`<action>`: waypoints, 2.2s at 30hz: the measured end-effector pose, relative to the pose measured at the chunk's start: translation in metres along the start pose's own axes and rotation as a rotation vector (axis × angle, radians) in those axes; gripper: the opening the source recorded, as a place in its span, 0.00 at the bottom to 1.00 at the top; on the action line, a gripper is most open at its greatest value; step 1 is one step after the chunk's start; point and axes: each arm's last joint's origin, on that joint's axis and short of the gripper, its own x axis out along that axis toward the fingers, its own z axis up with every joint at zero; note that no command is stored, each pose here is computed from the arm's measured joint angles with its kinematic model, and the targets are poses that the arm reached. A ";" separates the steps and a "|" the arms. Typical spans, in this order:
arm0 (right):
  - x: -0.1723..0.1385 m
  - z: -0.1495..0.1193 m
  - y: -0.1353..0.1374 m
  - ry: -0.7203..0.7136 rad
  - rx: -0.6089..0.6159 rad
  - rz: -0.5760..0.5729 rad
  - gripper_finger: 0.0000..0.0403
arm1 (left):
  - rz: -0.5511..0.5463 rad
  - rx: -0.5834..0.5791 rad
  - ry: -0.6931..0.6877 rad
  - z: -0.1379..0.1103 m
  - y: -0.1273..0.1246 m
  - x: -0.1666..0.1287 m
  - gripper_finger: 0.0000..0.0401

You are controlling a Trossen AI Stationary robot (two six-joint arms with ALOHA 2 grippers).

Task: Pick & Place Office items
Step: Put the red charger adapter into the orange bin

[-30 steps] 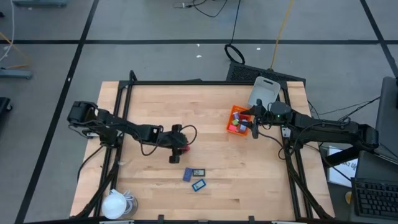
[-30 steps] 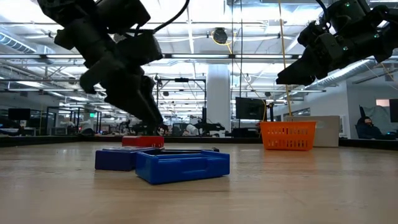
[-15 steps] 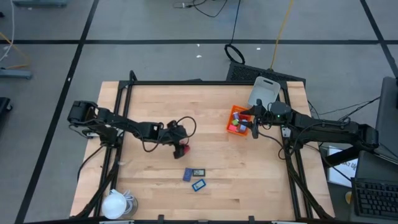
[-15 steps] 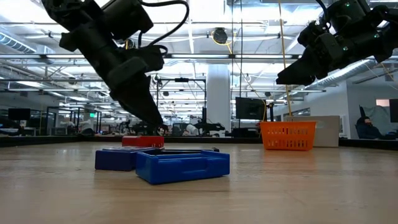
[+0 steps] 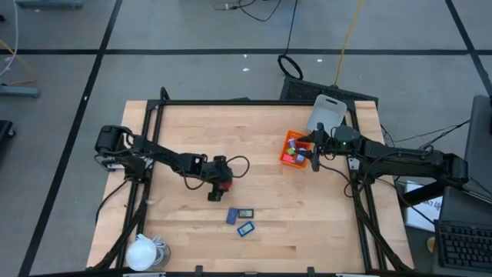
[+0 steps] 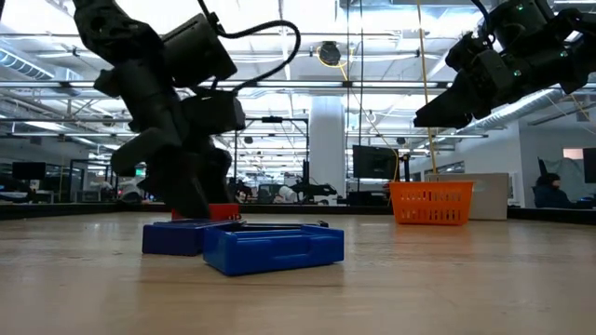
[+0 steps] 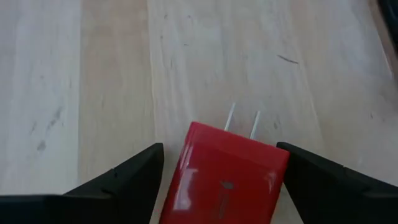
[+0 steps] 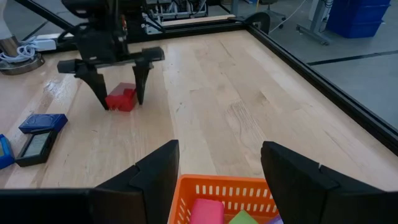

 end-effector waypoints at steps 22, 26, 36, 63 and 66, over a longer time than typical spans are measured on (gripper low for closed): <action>0.000 0.000 0.000 -0.001 0.000 0.000 0.54 | -0.008 -0.130 0.090 -0.008 -0.001 -0.011 0.69; 0.000 0.000 0.000 -0.001 0.000 0.000 0.54 | 0.007 -0.105 0.129 -0.010 -0.003 -0.013 0.68; 0.000 0.000 0.000 0.001 0.000 0.000 0.54 | 0.013 -0.074 0.123 -0.010 -0.004 -0.013 0.59; 0.017 0.001 0.010 -0.033 -0.012 0.070 0.54 | 0.104 -0.080 -0.471 0.060 -0.001 -0.044 0.54; 0.026 0.000 0.013 -0.040 -0.039 0.092 0.54 | 0.118 -0.061 -0.583 0.069 0.003 -0.049 0.53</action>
